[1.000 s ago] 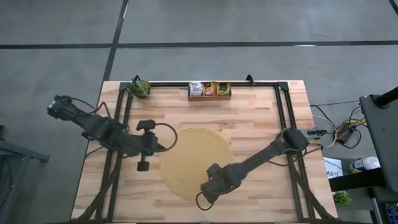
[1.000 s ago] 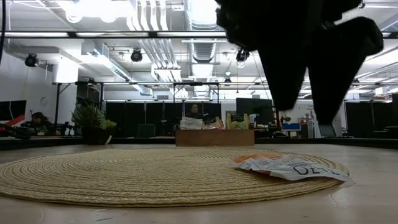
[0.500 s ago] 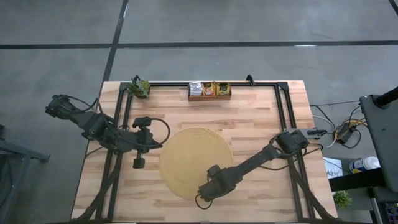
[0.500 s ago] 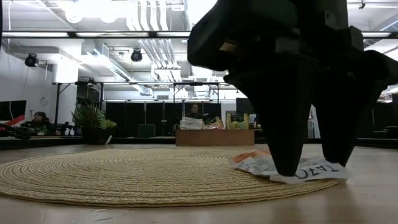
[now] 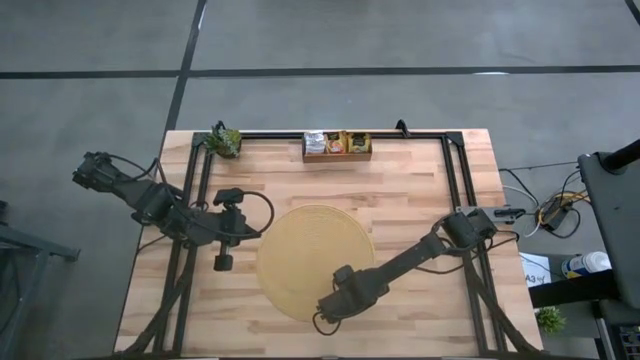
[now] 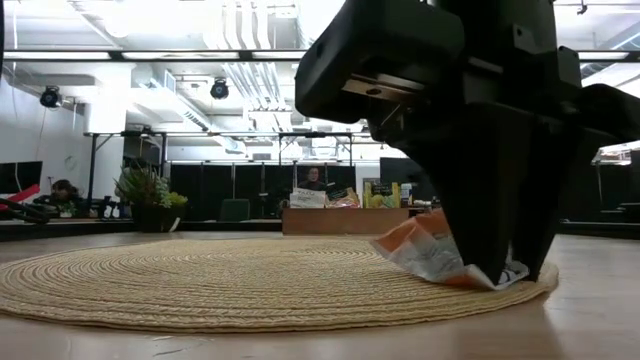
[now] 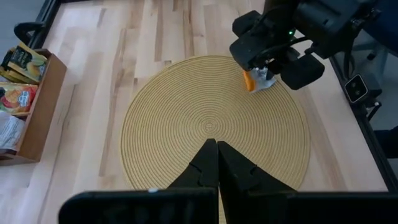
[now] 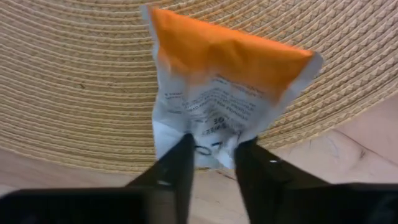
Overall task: Pick & Place Tea
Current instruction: Put the orange tea bag into the left section of the wooden organizer
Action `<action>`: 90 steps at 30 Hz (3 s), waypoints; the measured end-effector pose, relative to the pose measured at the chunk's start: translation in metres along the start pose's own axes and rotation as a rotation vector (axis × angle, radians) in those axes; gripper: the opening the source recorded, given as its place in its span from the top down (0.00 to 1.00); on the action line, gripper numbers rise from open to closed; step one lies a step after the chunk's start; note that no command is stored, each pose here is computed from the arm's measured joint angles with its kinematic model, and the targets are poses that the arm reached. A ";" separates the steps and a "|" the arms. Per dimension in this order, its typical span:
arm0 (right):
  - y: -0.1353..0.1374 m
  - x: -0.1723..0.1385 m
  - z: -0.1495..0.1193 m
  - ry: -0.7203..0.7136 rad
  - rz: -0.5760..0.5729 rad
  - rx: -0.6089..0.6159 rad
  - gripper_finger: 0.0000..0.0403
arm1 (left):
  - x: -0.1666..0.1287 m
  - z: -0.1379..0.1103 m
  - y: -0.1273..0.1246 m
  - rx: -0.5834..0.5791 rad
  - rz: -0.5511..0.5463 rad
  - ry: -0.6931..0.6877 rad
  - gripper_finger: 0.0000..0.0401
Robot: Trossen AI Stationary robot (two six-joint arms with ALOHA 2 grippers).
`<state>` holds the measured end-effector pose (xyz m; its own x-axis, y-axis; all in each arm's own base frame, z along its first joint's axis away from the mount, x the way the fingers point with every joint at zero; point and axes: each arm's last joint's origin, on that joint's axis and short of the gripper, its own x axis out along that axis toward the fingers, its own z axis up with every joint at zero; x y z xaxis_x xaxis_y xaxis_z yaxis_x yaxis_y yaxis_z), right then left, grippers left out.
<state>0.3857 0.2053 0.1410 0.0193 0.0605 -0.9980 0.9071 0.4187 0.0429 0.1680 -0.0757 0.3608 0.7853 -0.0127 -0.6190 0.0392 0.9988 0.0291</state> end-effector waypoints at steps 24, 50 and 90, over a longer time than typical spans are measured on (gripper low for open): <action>0.019 -0.099 -0.002 -0.176 0.047 -0.479 0.98 | 0.000 0.001 0.000 -0.003 -0.003 -0.009 1.00; 0.015 -0.085 -0.017 -0.145 0.030 0.284 0.56 | 0.000 0.002 0.000 0.021 -0.004 -0.014 1.00; 0.002 -0.016 0.008 -0.057 -0.064 0.417 0.47 | -0.001 0.002 0.000 0.021 -0.004 -0.014 1.00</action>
<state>0.3905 0.1975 0.1563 -0.0296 -0.0087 -0.9995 0.9994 0.0172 -0.0298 0.1684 -0.0760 0.3625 0.7937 -0.0175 -0.6080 0.0549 0.9976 0.0429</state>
